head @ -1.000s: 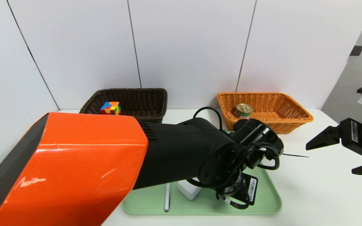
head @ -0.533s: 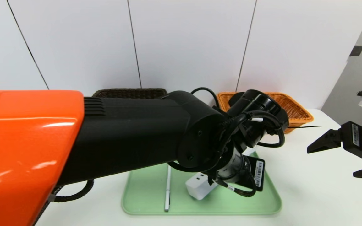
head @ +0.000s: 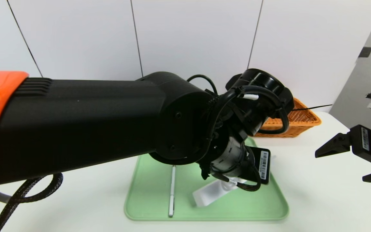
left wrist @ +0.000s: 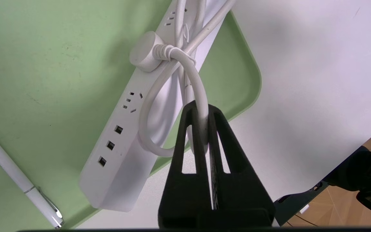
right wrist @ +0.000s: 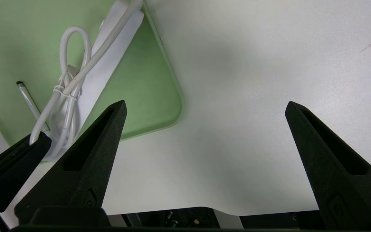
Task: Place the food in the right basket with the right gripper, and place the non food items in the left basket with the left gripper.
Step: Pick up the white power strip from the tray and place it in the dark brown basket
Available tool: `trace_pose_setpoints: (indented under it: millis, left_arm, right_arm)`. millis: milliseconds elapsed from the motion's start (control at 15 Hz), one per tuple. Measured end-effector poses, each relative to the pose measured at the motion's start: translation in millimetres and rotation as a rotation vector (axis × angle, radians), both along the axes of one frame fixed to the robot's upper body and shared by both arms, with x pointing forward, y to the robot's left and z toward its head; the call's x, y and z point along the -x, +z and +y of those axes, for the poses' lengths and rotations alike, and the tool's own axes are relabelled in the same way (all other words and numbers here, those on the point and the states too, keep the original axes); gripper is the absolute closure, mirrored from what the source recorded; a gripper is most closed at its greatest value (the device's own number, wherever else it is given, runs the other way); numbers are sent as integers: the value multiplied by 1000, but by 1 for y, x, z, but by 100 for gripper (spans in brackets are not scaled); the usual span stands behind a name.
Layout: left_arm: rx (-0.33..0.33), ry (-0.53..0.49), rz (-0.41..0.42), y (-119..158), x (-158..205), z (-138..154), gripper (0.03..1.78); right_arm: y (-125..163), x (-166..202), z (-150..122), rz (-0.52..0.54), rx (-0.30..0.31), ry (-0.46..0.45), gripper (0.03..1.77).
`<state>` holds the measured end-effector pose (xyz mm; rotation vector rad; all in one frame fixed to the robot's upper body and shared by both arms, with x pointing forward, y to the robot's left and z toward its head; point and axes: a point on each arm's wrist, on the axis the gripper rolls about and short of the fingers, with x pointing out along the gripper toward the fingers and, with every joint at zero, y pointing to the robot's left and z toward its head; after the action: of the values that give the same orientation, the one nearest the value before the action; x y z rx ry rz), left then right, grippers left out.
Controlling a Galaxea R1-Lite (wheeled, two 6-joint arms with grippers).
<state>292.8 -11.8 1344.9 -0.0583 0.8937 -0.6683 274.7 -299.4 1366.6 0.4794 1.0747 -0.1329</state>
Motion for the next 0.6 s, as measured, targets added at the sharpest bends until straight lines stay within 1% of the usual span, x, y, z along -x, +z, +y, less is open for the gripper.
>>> trace_pose_setpoints:
  millis: [600]
  left_arm:
    - [60, 8, -31, 31, 5, 15, 172]
  right_arm:
    - [0, 0, 1, 1, -2, 2, 10]
